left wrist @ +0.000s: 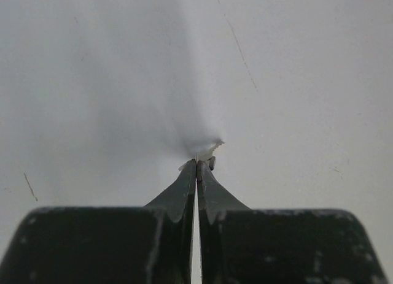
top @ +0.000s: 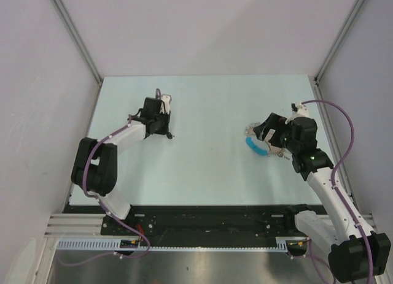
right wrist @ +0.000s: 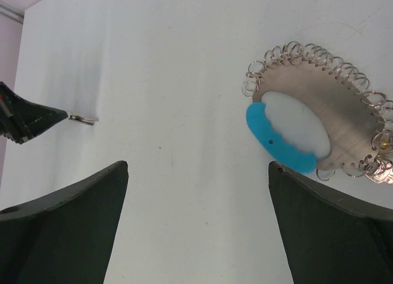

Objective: Remove the keys from the keyring

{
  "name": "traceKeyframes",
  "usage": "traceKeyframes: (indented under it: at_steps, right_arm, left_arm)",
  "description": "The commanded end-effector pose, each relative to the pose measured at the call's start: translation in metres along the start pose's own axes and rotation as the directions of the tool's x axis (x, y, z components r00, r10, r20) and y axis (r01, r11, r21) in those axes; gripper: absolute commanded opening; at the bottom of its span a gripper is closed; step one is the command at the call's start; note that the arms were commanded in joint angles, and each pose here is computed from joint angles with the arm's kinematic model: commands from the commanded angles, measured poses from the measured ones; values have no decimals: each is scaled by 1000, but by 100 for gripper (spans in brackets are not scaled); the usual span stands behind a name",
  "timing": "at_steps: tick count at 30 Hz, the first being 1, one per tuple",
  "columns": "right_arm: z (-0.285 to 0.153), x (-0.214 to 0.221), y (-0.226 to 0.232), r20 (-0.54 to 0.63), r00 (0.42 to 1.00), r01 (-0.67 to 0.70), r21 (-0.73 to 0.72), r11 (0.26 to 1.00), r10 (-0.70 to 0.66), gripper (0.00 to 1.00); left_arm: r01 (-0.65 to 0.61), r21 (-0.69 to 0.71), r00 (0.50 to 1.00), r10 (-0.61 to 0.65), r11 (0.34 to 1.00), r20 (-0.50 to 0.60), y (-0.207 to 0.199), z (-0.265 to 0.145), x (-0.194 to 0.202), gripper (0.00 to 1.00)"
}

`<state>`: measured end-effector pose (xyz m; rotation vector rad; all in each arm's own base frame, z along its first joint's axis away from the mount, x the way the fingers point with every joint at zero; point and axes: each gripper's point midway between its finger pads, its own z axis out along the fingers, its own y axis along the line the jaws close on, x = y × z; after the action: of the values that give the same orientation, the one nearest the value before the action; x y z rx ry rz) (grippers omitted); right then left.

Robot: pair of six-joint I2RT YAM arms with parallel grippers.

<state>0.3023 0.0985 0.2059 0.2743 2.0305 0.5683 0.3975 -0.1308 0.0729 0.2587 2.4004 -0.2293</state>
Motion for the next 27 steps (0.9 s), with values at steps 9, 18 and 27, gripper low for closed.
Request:
traceKeyframes:
  at_steps: [9,18,27]
  right_arm:
    - [-29,-22,20,84,994,70,25,997,-72,100]
    - [-59,-22,54,56,998,4,-93,996,2,100]
    - [-89,-46,85,151,988,11,-222,975,24,100]
  left_arm:
    - [110,-74,985,-99,991,141,8,-39,-64,61]
    - [-165,392,898,-27,905,440,-94,-158,-90,100]
    - [-375,610,789,-105,698,605,-147,-235,-51,100]
